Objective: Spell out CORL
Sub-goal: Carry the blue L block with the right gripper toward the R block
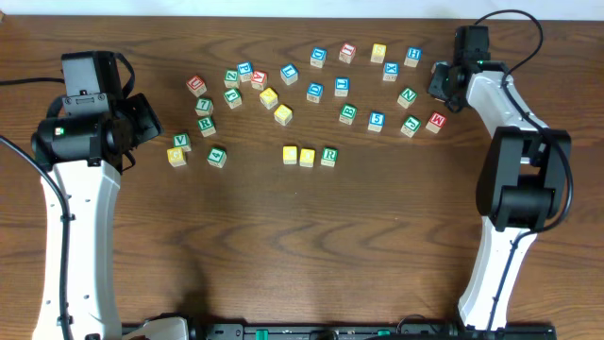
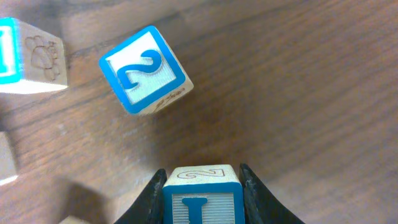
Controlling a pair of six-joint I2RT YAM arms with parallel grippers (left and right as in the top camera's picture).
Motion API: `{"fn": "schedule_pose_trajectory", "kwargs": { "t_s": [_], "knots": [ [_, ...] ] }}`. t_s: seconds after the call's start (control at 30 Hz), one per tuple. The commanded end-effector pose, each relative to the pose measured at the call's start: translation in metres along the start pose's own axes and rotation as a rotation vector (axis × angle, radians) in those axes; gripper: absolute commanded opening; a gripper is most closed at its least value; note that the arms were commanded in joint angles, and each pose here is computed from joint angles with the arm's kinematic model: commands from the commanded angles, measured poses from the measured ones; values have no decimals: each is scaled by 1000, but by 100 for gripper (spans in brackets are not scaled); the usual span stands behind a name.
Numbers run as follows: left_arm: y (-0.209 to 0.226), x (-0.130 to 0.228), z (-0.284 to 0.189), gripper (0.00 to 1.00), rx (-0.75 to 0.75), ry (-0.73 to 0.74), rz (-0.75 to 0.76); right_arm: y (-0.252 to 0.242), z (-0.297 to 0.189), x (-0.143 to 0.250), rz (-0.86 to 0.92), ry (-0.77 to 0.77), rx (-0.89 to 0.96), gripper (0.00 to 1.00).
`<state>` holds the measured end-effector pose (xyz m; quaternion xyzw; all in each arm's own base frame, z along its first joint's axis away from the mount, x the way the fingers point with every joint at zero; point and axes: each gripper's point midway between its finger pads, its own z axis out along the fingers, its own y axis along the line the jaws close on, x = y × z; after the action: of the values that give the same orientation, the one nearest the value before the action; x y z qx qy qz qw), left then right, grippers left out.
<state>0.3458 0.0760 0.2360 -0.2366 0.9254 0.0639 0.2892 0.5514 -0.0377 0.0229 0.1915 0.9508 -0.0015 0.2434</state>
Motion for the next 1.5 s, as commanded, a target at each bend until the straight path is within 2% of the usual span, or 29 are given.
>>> {"fn": "schedule_pose_trajectory", "kwargs": {
  "t_s": [0.0, 0.23, 0.53, 0.97, 1.3, 1.47],
  "knots": [
    [2, 5, 6, 71, -14, 20, 15, 1, -52, -33, -6, -93, -25, 22],
    [2, 5, 6, 71, -14, 20, 15, 13, -93, -29, -37, -62, -95, 23],
    [2, 5, 6, 71, -14, 20, 15, 64, -121, 27, -75, 159, -324, 21],
    [2, 3, 6, 72, -12, 13, 14, 113, -141, 110, -238, 374, -317, 20],
    [2, 2, 6, 72, -11, 10, 13, 129, -135, 153, -311, 370, -143, 17],
    [2, 2, 6, 72, -11, 9, 13, 144, -126, 173, -337, 355, -145, 19]
  ]
}}
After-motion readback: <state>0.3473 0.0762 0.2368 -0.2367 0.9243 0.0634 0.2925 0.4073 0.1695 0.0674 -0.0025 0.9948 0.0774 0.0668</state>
